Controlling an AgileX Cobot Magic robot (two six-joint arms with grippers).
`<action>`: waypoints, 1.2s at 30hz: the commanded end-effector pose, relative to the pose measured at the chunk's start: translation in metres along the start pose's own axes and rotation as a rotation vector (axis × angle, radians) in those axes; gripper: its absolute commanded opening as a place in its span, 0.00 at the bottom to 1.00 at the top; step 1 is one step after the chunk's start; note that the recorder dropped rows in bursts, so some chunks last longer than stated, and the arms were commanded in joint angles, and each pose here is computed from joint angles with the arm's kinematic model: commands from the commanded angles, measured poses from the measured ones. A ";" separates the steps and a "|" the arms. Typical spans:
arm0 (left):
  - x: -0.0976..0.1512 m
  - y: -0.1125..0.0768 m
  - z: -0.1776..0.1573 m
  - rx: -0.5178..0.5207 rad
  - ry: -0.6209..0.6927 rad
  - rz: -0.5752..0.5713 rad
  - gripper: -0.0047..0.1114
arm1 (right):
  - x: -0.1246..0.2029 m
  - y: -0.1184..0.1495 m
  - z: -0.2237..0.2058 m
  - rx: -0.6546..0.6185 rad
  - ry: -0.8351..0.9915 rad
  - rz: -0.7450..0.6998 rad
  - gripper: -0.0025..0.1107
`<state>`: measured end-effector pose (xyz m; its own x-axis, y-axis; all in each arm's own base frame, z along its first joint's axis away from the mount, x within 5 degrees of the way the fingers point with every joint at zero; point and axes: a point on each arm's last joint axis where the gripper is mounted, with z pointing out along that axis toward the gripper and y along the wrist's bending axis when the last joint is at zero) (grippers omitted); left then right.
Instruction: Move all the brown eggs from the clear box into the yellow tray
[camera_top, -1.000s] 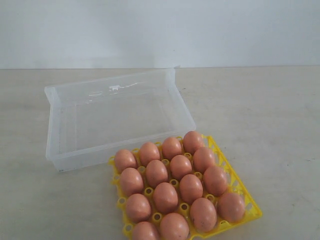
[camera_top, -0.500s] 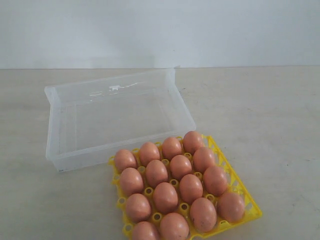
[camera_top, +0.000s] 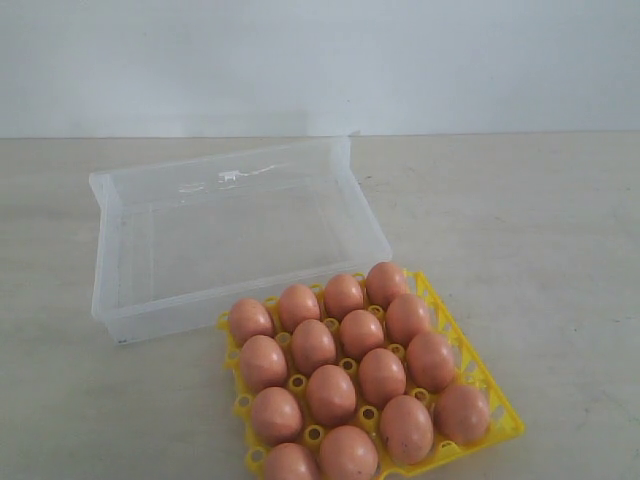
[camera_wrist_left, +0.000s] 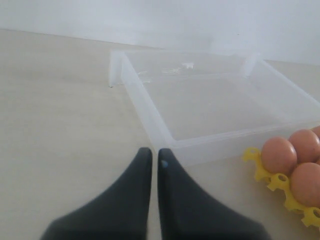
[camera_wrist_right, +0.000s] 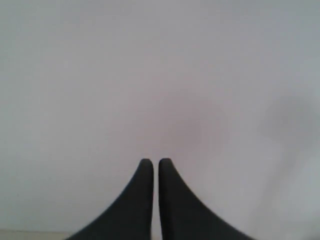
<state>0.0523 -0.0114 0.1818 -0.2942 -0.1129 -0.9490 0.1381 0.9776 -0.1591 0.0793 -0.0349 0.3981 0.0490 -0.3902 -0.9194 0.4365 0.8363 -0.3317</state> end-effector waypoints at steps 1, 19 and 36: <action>0.001 0.000 0.001 0.000 0.001 0.008 0.08 | 0.043 -0.007 -0.016 0.183 0.339 0.468 0.02; 0.001 0.000 0.001 0.000 0.001 0.008 0.08 | 0.124 0.098 -0.033 -0.535 0.227 0.932 0.02; 0.001 0.000 0.001 0.000 0.001 0.008 0.08 | 0.120 0.096 -0.032 -0.516 0.245 1.187 0.02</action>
<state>0.0523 -0.0114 0.1818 -0.2942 -0.1129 -0.9490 0.1381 0.9776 -0.1591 0.0982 0.0135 0.2469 -0.0371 0.5741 -0.8180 -0.1608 0.8044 0.5719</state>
